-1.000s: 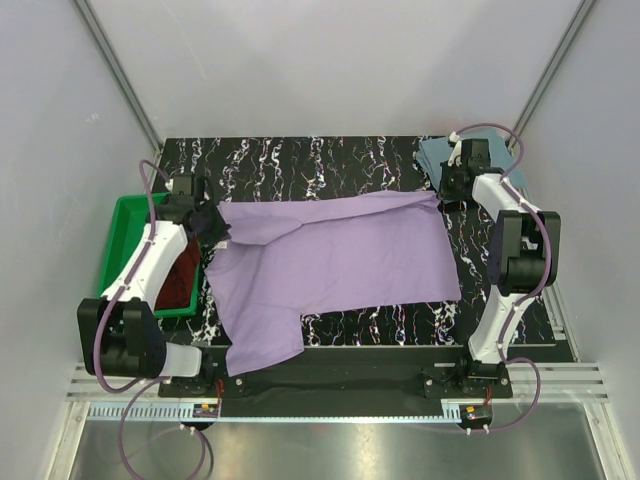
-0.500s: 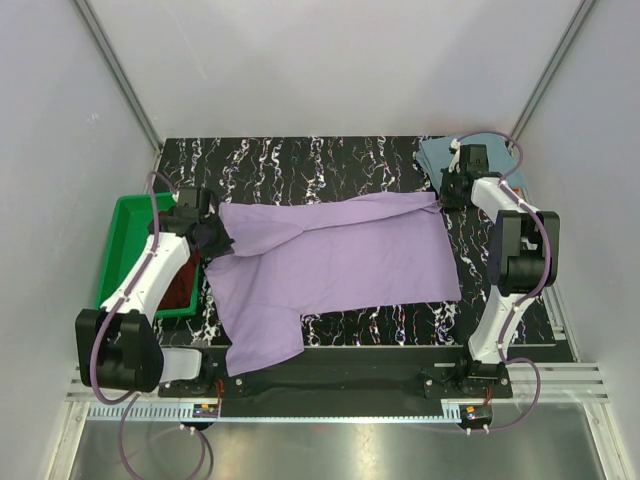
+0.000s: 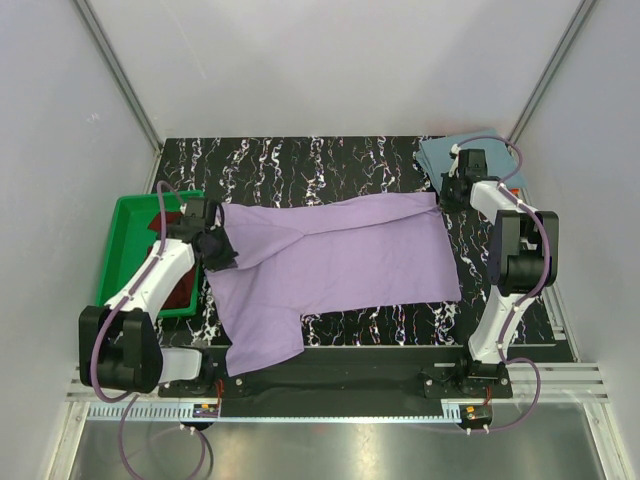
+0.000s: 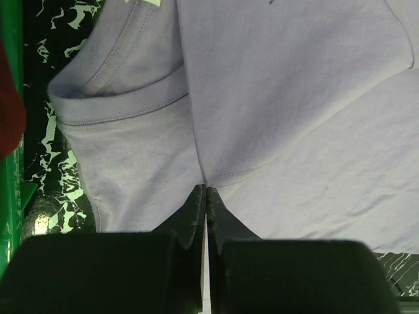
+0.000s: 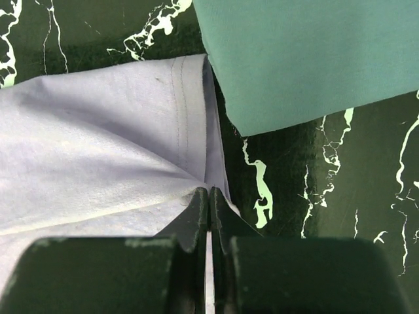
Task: Fold and stack the t-shirts
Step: Fold the tshirt
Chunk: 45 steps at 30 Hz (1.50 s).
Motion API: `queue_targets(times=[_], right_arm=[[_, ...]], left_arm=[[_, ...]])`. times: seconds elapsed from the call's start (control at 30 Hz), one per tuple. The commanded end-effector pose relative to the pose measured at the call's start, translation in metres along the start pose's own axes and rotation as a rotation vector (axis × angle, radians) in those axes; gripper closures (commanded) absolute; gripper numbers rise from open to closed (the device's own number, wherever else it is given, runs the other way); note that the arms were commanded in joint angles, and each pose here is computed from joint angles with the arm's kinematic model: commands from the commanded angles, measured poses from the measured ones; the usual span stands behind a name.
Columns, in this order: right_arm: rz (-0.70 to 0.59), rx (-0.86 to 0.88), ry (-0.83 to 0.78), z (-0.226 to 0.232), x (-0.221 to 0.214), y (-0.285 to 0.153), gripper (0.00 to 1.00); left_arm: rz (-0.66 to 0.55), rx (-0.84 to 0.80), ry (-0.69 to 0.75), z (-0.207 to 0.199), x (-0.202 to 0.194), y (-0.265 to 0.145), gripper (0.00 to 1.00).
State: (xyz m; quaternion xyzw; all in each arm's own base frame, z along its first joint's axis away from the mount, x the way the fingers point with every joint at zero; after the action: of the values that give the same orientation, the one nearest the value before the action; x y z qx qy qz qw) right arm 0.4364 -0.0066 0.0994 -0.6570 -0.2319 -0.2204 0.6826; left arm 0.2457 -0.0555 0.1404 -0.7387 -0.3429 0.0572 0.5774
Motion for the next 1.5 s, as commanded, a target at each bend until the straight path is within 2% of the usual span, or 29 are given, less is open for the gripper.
queue_targets(times=[0.0,0.07,0.1,0.17,0.23,0.27,0.37,0.57,0.8,0.97,1.27,1.37,1.47], right_arm=[[-0.071,-0.051,0.001,-0.006,0.018,-0.009,0.94],[-0.075,-0.053,0.008,-0.006,0.022,-0.011,0.89],[-0.066,-0.055,0.017,-0.006,0.022,-0.013,0.81],[-0.075,-0.061,0.028,-0.006,0.029,-0.022,0.77],[-0.059,-0.098,0.055,-0.008,0.03,-0.031,0.71],[-0.069,-0.101,0.063,-0.008,0.036,-0.037,0.7],[-0.025,-0.093,0.123,-0.004,0.033,-0.046,0.69],[0.032,-0.041,0.19,0.005,0.01,-0.045,0.67],[0.078,-0.098,0.213,0.0,-0.006,-0.045,0.6],[0.143,-0.127,0.33,-0.002,-0.025,-0.037,0.61],[0.236,-0.151,0.523,-0.013,-0.065,-0.022,0.75],[0.252,-0.163,0.549,-0.013,-0.075,-0.024,0.78],[0.28,-0.258,0.618,-0.022,-0.091,-0.026,0.81]], left_arm=[[-0.026,-0.027,0.028,-0.002,0.001,-0.003,1.0],[-0.014,-0.031,0.028,-0.001,-0.001,-0.002,1.0],[-0.009,-0.032,0.029,-0.001,-0.002,-0.002,1.0],[0.001,-0.031,0.032,-0.002,-0.006,-0.002,1.0],[0.008,-0.023,0.033,-0.001,-0.008,-0.003,0.9],[0.01,-0.018,0.033,-0.001,-0.01,-0.003,0.8],[-0.01,-0.02,0.034,-0.003,-0.006,-0.009,0.69],[-0.081,-0.055,0.08,-0.029,0.027,-0.024,0.64],[-0.049,-0.029,0.078,-0.034,0.034,0.0,0.62],[-0.028,0.012,0.041,-0.021,0.022,0.018,0.62],[0.026,-0.003,-0.018,-0.024,0.018,0.038,0.61],[-0.002,0.005,-0.035,-0.021,0.018,0.035,0.6],[-0.06,0.03,-0.027,-0.018,0.023,0.022,0.58]])
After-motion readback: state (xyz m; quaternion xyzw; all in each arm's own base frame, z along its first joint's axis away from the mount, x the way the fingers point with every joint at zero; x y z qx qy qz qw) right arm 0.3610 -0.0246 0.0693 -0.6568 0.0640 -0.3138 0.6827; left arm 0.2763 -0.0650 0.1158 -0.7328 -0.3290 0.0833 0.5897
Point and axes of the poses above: each gripper's point midway between its finger pads, its own y axis out along the fingers, its own z axis along the line the jaws close on, x = y × z, the point moved 6 cm from there along -y, back along the fingers, and after that the axes turned 8 degrees about -y, right-handed, at the moved point
